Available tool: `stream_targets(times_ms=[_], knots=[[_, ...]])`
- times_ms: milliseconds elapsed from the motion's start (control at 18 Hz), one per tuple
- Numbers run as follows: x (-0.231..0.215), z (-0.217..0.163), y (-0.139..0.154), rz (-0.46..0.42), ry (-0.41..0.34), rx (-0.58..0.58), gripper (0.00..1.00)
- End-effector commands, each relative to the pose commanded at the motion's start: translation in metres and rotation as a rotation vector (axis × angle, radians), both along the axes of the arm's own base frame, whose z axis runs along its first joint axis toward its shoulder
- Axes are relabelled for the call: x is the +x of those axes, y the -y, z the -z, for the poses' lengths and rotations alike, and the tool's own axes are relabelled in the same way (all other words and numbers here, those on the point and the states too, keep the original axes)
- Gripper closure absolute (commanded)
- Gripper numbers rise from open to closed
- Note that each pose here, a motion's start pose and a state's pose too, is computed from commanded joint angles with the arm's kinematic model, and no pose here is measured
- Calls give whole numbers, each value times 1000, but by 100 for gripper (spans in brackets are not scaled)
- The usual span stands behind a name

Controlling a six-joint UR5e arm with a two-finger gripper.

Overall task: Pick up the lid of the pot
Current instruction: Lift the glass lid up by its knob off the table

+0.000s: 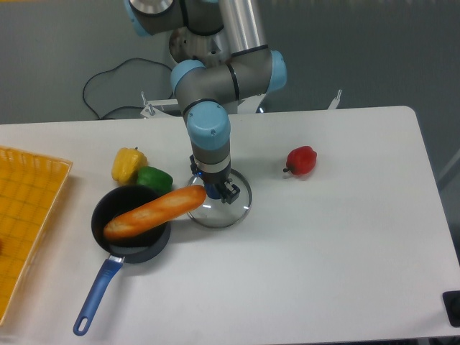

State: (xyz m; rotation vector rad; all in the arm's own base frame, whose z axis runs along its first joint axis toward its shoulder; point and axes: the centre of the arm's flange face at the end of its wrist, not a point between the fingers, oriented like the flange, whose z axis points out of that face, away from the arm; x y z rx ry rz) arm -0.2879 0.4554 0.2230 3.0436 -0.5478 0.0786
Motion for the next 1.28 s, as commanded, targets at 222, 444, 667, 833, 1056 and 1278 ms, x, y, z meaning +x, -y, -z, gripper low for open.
stream_targets(times_ms=[222, 444, 667, 833, 1056, 1278], knots=[[-8, -12, -4, 11, 2, 4, 47], [-22, -20, 2, 24, -6, 15, 47], [-33, -31, 14, 53, -13, 32, 47], [-39, -41, 14, 47, -28, 46, 47], [-53, -61, 15, 70, -38, 68, 47], [-68, -87, 23, 73, -17, 94, 47]])
